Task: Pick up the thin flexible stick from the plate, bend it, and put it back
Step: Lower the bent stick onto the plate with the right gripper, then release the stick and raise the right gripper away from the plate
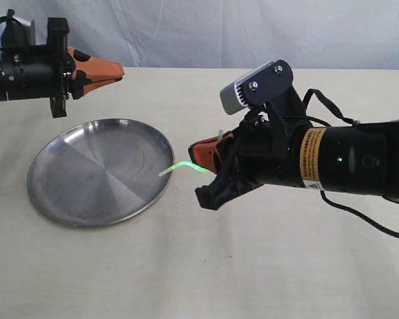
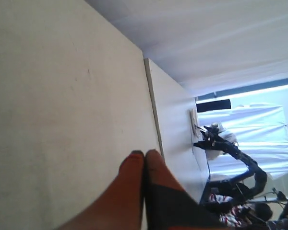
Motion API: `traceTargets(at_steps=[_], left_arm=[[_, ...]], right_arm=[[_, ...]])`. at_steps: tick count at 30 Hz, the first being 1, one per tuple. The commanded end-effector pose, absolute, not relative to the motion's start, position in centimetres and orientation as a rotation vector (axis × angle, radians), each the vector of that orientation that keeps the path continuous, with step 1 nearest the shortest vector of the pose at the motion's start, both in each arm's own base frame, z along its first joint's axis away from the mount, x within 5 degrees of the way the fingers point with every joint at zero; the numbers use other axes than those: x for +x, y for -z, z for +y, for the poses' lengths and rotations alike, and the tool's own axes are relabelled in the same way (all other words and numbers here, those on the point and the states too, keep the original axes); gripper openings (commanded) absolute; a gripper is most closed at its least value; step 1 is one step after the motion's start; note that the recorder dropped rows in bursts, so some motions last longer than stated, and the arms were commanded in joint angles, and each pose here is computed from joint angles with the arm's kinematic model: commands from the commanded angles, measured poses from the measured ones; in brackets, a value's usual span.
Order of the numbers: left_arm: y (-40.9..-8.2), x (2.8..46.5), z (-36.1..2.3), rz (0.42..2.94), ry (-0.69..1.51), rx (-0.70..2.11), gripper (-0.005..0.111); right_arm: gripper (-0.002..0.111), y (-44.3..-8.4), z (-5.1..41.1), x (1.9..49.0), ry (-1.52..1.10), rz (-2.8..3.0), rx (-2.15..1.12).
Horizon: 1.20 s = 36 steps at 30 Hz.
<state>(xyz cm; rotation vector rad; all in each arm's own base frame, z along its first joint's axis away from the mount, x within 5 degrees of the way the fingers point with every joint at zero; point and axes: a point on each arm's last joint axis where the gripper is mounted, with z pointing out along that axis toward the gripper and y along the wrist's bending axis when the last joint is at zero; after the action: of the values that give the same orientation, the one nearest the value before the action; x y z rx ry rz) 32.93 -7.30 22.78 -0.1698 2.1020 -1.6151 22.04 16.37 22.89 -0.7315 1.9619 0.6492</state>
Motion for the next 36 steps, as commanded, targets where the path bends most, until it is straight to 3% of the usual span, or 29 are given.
traceTargets(at_steps=[1, 7, 12, 26, 28, 32, 36], left_arm=[[-25.5, 32.5, -3.4, 1.967, 1.507, -0.17, 0.0], [-30.3, 30.0, 1.5, 1.786, 1.391, -0.129, 0.0], [-33.0, 28.2, 2.2, 1.712, 1.274, -0.039, 0.0], [-33.8, 27.2, 1.7, 1.717, 1.217, 0.044, 0.0], [-33.8, 27.2, 1.7, 1.724, 1.214, 0.048, 0.0], [-33.6, 27.1, 1.7, 1.747, 1.203, 0.065, 0.0], [-33.5, 27.1, 1.6, 1.754, 1.202, 0.07, 0.0]], right_arm=[[-0.001, -23.5, 17.1, 23.0, -0.81, 1.918, -0.552], [-0.001, -22.8, 19.8, 26.8, -0.989, 1.859, -0.411], [-0.001, -20.6, 22.6, 31.0, -1.108, 1.887, -0.318], [-0.001, -13.8, 27.2, 36.6, -1.3, 2.023, -0.209], [0.005, -13.5, 27.5, 36.7, -1.304, 2.03, -0.232], [0.036, -13.3, 27.9, 36.9, -1.302, 2.04, -0.261], [0.055, -13.3, 27.7, 37.0, -1.275, 2.055, -0.252]])
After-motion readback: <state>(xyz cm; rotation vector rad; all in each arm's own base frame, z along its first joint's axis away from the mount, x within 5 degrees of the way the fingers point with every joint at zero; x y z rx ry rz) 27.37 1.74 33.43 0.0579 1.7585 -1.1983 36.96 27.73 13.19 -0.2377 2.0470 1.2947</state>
